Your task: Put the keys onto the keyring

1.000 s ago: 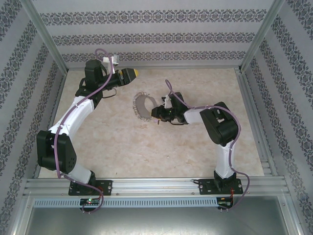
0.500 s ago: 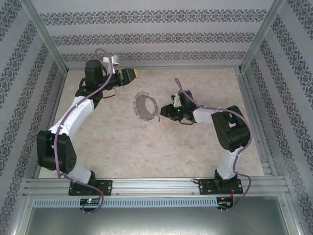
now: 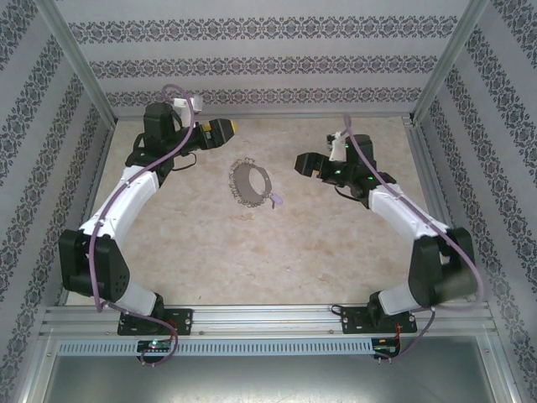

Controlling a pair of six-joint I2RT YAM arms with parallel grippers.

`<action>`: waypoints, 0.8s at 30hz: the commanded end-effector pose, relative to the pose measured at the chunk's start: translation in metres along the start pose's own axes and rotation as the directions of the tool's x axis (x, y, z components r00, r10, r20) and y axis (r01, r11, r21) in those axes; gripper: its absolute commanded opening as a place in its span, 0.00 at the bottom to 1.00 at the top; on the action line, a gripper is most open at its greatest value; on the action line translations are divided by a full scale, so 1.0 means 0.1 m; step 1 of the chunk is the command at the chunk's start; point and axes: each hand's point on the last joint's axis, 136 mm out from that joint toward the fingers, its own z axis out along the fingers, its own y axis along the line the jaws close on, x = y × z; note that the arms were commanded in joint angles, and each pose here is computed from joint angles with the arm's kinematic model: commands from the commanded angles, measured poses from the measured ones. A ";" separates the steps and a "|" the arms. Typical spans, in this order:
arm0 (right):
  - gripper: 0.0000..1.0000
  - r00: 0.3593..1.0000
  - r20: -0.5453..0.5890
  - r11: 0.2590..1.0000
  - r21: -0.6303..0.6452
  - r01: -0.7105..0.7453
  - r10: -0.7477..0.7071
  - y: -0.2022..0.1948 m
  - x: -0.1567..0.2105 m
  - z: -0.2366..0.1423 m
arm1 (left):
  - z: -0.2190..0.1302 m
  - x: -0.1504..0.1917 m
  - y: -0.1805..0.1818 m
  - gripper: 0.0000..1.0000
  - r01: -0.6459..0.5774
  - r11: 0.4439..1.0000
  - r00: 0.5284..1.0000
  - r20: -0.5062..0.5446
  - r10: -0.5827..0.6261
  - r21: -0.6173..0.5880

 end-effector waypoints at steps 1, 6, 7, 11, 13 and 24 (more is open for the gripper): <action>0.98 0.990 0.059 0.978 0.175 0.117 -0.129 -0.14 -0.18 -0.34 | -0.28 -0.21 0.10 0.94 -0.117 0.978 0.988 0.083 0.133 -0.175; 0.98 0.942 0.211 0.864 0.486 0.132 -0.263 -0.60 -0.46 -0.86 | -0.58 -0.25 0.39 1.00 -0.195 0.901 0.936 0.199 0.289 -0.388; 0.98 0.934 0.229 0.845 0.521 0.121 -0.274 -0.70 -0.48 -0.94 | -0.65 -0.26 0.44 1.00 -0.213 0.879 0.918 0.219 0.329 -0.426; 0.98 0.896 0.327 0.752 0.659 0.013 -0.302 -1.18 -0.53 -1.27 | -0.86 -0.10 0.67 1.00 -0.294 0.773 0.846 0.224 0.484 -0.562; 0.98 0.892 0.324 0.711 0.703 -0.004 -0.316 -1.38 -0.48 -1.33 | -0.87 0.06 0.84 1.00 -0.343 0.713 0.843 0.133 0.521 -0.612; 0.98 0.880 0.274 0.565 0.825 -0.008 -0.387 -2.13 -0.10 -1.24 | -1.07 1.00 1.85 1.00 -0.299 0.503 0.887 -0.042 0.460 -0.811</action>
